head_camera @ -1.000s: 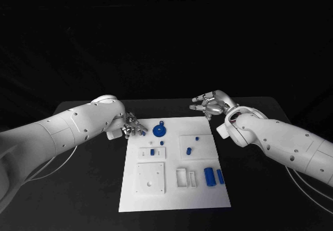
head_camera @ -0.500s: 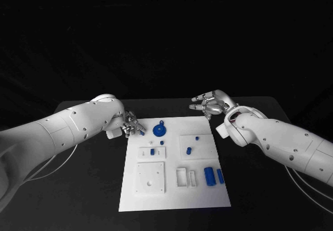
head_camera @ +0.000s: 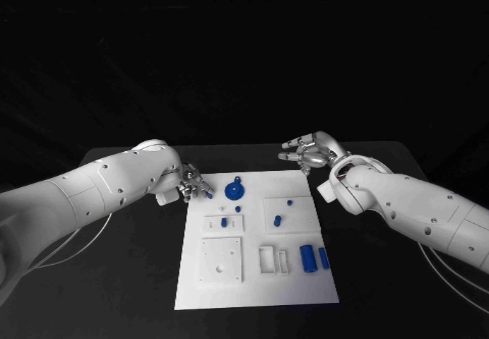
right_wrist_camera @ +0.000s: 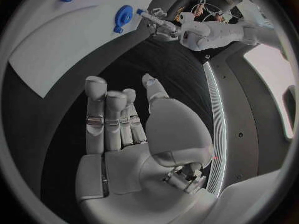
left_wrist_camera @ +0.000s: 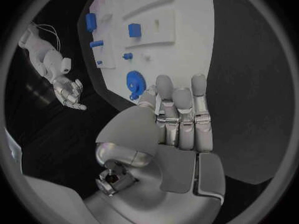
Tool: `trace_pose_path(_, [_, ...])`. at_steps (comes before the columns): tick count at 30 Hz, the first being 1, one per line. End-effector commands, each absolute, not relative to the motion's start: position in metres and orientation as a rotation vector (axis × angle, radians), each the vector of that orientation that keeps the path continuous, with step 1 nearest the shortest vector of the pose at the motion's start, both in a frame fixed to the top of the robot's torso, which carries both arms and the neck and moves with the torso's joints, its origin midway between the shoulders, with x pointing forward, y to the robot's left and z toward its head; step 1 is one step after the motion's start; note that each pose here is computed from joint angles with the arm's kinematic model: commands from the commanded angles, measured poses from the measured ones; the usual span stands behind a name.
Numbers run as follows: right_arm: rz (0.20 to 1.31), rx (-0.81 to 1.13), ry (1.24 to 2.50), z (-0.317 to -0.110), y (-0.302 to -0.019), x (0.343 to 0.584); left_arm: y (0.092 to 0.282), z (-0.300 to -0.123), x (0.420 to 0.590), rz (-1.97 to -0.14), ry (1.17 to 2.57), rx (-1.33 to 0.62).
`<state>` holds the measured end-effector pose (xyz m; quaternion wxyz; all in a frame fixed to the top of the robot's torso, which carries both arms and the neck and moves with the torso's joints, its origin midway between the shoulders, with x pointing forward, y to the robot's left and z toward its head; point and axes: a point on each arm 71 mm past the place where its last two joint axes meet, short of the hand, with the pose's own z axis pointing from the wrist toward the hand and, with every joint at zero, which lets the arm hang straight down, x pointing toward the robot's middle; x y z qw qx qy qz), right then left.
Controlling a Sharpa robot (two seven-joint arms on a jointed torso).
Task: Assemble the parts on the task board
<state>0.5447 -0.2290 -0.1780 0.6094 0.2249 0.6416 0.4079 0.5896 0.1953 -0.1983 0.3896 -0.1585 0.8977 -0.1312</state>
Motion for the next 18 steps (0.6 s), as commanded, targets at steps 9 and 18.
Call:
trace_pose_path(9, [0.951, 0.508, 1.486, -0.178, -0.229, 0.544, 0.196, -0.195, 0.578, -0.402, 2.185, -0.514])
trace_pose_path(18, [0.950, 0.511, 1.485, -0.178, -0.231, 0.544, 0.200, -0.193, 0.566, -0.423, 2.152, -0.520])
